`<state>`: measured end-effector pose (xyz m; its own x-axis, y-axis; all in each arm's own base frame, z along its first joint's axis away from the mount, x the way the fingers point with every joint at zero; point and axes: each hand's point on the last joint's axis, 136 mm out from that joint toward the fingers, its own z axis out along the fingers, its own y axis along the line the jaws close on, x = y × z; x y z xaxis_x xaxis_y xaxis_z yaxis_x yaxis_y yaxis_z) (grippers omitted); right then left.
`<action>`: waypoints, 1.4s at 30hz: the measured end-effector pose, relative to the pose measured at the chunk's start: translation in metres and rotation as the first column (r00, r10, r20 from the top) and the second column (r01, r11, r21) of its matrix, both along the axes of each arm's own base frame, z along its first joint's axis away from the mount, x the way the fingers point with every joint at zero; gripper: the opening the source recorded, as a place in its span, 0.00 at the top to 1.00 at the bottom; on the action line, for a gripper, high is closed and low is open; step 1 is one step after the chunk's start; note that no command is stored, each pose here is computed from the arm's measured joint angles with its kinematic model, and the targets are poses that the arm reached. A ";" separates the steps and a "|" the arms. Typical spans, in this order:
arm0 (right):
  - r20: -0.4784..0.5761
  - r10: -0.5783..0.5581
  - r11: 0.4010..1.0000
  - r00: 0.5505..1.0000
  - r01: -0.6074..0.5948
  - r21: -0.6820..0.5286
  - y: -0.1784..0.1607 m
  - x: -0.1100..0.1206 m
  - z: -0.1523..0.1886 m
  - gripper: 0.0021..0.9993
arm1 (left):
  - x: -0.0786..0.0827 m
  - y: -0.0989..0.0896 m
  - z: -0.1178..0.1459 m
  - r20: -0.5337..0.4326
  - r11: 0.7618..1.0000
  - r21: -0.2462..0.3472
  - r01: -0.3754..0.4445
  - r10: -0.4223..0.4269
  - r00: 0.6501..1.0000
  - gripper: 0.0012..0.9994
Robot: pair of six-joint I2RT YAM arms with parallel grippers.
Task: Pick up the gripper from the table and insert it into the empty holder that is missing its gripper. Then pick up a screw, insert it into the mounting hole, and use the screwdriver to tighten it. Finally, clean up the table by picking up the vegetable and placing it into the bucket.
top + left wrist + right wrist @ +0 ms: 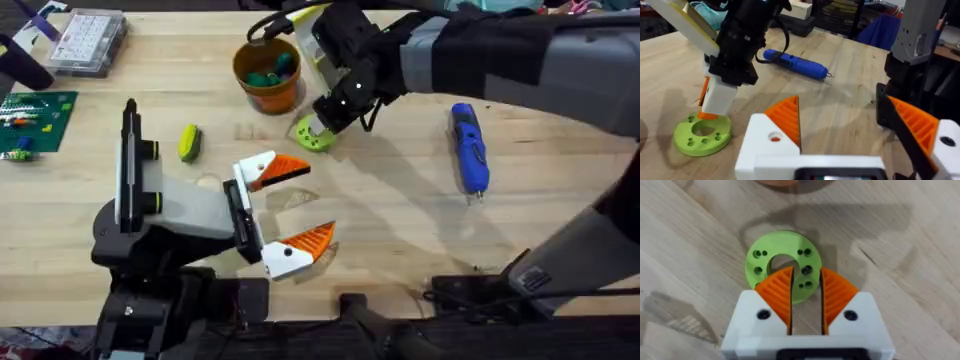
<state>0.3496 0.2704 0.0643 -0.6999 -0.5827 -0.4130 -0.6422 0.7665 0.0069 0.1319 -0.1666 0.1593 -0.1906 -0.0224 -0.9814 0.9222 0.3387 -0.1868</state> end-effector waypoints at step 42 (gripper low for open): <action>0.011 0.002 1.000 1.000 -0.002 0.008 0.004 0.005 -0.005 0.84 | 0.000 0.000 0.000 -0.001 1.000 0.000 -0.002 0.002 1.000 0.01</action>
<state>0.3545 0.2743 0.0593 -0.6941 -0.5811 -0.4249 -0.6441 0.7649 0.0060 0.1323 -0.1665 0.1592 -0.1913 -0.0226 -0.9813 0.9212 0.3409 -0.1874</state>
